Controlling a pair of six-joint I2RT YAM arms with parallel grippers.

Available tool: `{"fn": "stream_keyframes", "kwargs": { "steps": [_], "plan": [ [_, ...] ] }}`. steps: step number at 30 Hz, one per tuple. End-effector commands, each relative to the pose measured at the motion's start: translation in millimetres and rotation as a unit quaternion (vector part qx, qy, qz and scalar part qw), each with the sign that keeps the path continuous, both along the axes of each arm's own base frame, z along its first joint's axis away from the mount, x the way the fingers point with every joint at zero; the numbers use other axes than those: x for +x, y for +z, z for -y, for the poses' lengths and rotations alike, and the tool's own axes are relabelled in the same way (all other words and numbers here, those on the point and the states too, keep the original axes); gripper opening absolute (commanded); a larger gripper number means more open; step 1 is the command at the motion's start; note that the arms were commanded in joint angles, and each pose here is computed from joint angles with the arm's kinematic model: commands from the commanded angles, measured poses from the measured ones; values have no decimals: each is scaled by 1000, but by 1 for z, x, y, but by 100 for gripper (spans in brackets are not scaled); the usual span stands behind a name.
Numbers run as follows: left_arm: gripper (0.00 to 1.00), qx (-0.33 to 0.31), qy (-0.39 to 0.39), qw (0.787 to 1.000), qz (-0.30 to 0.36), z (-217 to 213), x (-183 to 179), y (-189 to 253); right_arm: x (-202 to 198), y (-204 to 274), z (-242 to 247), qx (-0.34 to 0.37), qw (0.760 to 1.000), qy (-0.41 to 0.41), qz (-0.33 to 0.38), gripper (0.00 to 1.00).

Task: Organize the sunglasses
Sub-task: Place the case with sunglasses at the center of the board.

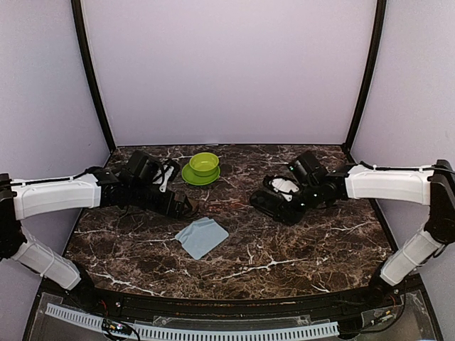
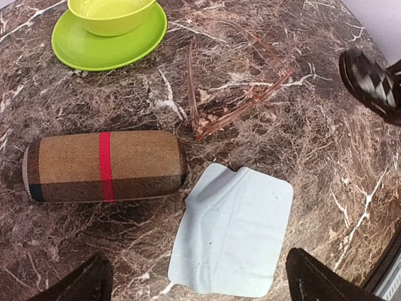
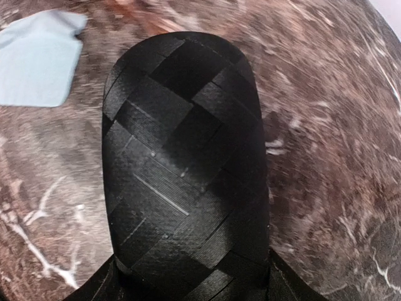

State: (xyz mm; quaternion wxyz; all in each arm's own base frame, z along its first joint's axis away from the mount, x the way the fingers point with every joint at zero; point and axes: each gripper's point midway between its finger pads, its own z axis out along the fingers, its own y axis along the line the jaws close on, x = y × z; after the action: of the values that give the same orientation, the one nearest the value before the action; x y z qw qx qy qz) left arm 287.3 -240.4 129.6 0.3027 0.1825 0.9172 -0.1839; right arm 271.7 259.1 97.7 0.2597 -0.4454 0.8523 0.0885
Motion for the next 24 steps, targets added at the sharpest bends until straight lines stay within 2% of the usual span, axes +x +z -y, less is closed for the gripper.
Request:
{"fn": "stream_keyframes", "kwargs": {
  "steps": [1, 6, 11, 13, 16, 20, 24],
  "plan": [
    [99, 0, 6, 1000, 0, 2, 7, -1, 47, -13, 29, -19, 995, -102, -2, 49],
    [99, 30, 20, 999, -3, -4, 13, -10, 69, -34, 39, -22, 989, -140, -28, 49],
    [99, 38, 29, 999, 2, -6, 19, -15, 72, -50, 39, -19, 988, -149, -41, 50],
    [99, 46, 40, 998, 6, -9, 24, -17, 69, -55, 40, -21, 988, -149, -45, 58],
    [99, 63, 62, 996, 4, -19, 37, -23, 67, -55, 42, -19, 987, -153, -43, 77],
    [99, 98, 76, 992, 8, -36, 58, -23, 69, -39, 44, -7, 987, -161, -23, 88],
    [99, 106, 58, 992, 24, -38, 70, -13, 72, -18, 47, 12, 985, -174, 6, 99]
  ]
}}
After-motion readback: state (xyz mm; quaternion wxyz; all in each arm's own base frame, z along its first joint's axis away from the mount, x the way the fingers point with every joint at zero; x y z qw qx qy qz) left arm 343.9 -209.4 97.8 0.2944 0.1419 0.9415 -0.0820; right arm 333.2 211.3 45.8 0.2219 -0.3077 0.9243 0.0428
